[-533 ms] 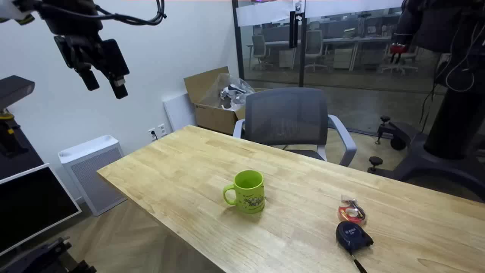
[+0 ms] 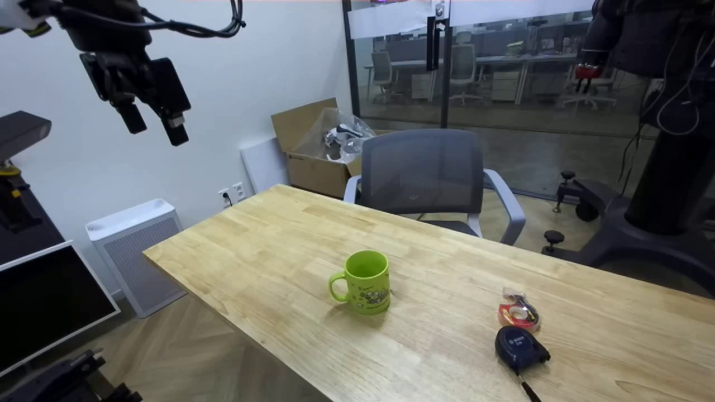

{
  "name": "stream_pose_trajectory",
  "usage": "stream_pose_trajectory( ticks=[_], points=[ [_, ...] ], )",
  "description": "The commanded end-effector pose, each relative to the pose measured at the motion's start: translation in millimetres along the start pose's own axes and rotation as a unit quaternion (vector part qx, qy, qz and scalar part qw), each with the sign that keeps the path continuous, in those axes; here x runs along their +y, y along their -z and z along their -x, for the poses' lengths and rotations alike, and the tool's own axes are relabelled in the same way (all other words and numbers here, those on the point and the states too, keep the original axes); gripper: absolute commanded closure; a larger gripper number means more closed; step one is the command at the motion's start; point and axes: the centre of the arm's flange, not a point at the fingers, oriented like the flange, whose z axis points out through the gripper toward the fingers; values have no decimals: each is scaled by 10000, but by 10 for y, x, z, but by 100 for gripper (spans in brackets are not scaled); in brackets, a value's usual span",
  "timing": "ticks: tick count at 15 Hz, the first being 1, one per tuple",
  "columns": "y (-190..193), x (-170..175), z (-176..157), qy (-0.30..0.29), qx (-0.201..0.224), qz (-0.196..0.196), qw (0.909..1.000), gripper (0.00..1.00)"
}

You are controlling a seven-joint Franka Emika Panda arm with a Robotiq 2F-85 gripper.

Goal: Move the mug forward

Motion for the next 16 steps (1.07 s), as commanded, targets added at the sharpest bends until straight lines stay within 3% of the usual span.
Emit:
stream_pose_trajectory(
  ticks=[1, 6, 10, 16],
  points=[
    [0, 0, 0, 0, 0, 0, 10000, 0],
    [0, 0, 0, 0, 0, 0, 10000, 0],
    [-149, 136, -218, -11, -58, 63, 10000, 0],
    [-454, 720, -765, -230, -144, 223, 9994, 0]
  ],
)
